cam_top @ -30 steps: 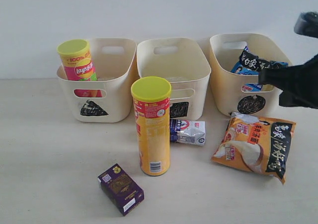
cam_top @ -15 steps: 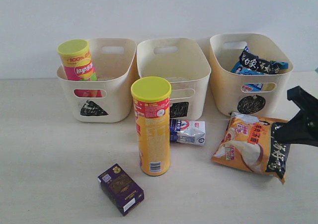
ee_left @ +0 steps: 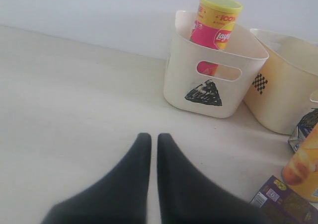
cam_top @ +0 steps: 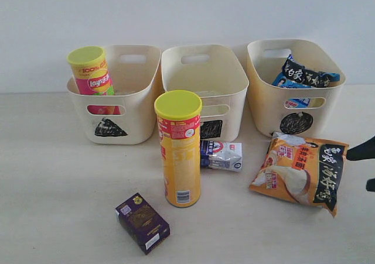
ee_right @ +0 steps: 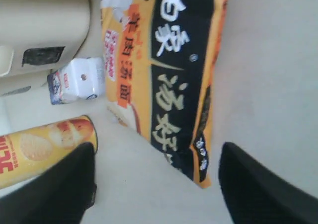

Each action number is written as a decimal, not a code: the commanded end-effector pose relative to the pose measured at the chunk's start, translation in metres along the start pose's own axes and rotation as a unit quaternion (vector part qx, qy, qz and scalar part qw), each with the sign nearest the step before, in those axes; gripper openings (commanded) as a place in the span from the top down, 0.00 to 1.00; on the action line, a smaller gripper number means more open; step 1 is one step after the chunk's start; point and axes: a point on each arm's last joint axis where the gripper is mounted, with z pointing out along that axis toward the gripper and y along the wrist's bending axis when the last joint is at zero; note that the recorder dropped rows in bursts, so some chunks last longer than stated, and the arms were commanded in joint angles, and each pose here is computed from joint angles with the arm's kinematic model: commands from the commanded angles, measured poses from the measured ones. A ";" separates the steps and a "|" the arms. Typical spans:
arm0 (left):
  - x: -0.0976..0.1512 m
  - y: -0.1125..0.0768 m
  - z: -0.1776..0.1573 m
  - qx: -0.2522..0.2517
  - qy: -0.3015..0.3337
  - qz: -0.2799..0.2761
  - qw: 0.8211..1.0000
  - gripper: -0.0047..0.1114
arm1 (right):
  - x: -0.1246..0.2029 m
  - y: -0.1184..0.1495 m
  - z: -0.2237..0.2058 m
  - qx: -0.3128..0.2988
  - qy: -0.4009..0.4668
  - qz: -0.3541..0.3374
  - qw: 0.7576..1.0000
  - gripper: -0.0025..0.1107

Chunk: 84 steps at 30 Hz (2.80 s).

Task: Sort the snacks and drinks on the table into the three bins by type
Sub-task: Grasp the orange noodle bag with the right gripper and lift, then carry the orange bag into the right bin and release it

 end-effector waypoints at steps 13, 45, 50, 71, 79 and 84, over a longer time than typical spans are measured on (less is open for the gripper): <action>0.001 0.000 0.000 0.000 0.000 0.000 1.000 0.92 | -0.013 -0.056 0.037 -0.007 -0.023 0.060 0.998 0.33; 0.001 0.000 0.000 0.000 0.000 0.000 1.000 0.92 | -0.012 -0.035 0.118 0.106 0.002 -0.049 0.993 0.48; 0.001 0.000 0.000 0.000 0.000 0.000 1.000 0.92 | -0.012 -0.037 0.119 0.113 0.002 -0.052 0.992 0.78; 0.001 0.000 0.000 0.000 0.000 0.000 1.000 0.92 | -0.014 0.044 0.057 0.068 -0.038 -0.187 0.979 0.98; 0.001 0.000 0.000 0.000 0.000 0.000 1.000 0.92 | -0.003 0.079 0.025 0.056 -0.053 -0.239 0.968 0.98; 0.001 0.000 0.000 0.000 0.000 0.000 1.000 0.92 | 0.006 0.095 0.006 0.070 -0.059 -0.264 0.960 0.98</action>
